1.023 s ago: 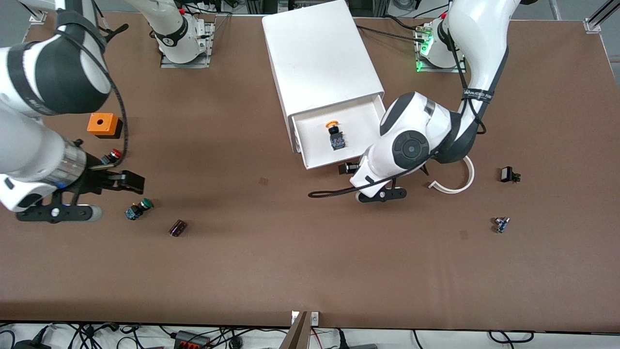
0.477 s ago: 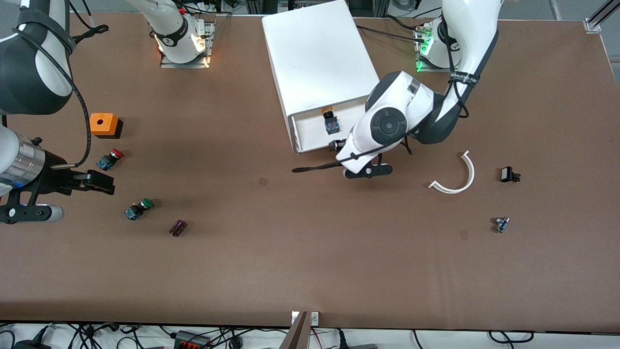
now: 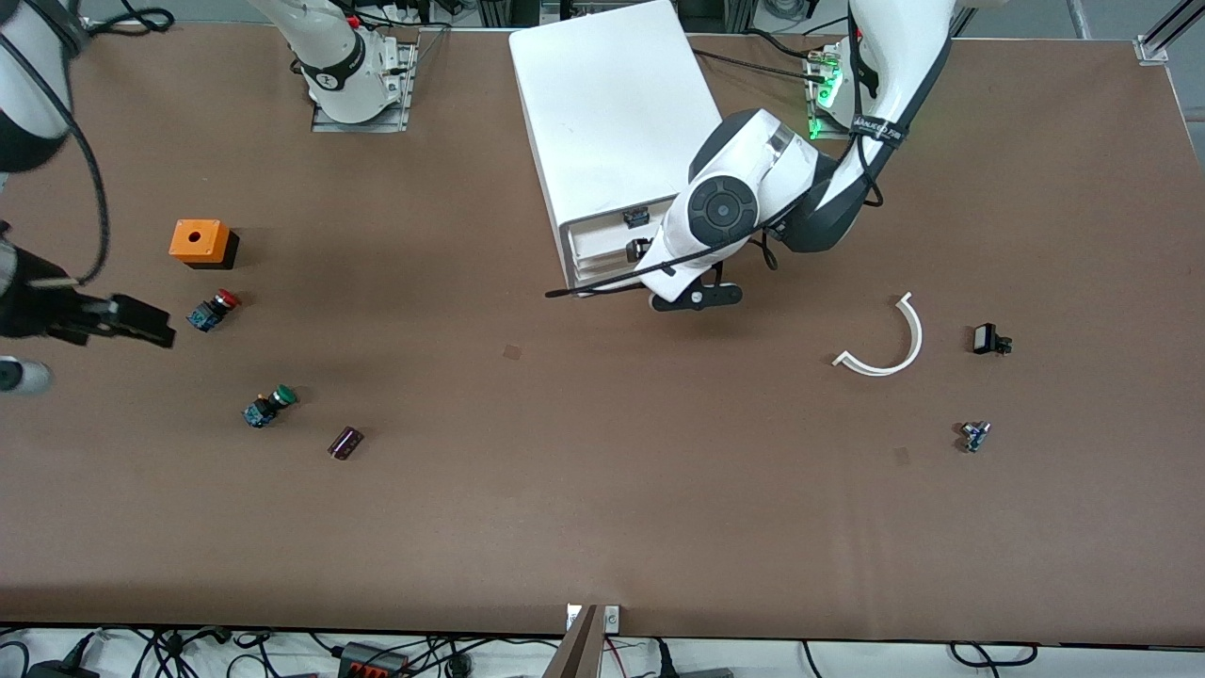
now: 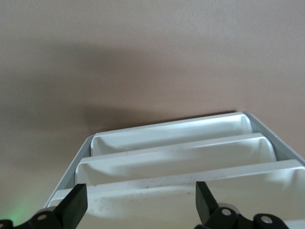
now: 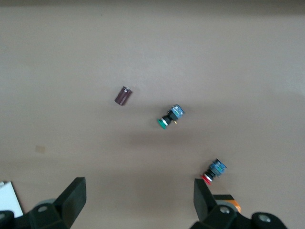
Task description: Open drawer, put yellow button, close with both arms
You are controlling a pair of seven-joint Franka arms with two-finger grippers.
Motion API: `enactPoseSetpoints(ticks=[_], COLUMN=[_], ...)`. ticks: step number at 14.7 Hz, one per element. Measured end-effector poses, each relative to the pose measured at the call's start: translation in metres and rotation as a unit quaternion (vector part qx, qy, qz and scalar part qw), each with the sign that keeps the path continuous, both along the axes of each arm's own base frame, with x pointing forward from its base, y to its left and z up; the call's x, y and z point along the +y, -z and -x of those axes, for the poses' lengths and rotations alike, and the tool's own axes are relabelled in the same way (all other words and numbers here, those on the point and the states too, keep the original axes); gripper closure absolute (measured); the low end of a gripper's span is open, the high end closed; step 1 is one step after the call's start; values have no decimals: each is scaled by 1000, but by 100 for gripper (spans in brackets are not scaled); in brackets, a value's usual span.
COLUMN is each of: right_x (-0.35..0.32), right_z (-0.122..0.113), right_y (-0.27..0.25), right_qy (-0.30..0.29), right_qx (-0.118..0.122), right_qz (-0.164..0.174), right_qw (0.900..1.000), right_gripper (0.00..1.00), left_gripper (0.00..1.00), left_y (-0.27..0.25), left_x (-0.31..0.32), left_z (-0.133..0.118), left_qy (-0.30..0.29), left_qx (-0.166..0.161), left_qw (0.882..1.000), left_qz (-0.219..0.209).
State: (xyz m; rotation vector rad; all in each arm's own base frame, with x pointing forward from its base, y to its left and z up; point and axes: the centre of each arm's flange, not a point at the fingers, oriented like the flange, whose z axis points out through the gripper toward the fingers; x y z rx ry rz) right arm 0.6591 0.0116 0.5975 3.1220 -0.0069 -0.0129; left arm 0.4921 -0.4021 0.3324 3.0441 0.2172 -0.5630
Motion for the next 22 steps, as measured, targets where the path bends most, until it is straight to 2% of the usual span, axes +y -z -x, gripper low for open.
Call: enactPoseSetpoints(ticks=[4,10,15,17,20,22], right_x=[-20,-22,-21,-21,-21,-21], right_z=[25,44,58,67,74,75], right_y=[-10,6,22,25,21,21], right_qy=[1,0,-6,-7,-7,-7], right_qx=[8,34,17,15,11,11], right_qz=[0,0,0,0,0,1], right_qw=[1000,999,1000,1000,1000,1000], right_gripper=[0,0,0,0,0,0], left_gripper=[0,0,0,0,0,0], left_y=[4,5,4,0,-25,-53], left_x=[0,-12,-11,1,39,74], left_z=[8,22,22,9,-36,-67], left_qy=[6,17,16,24,20,20], left_qx=[10,18,18,-7,-69,-86], left_qw=[1000,1000,1000,999,996,995], left_qz=[-7,-9,-11,-29,-57,-54])
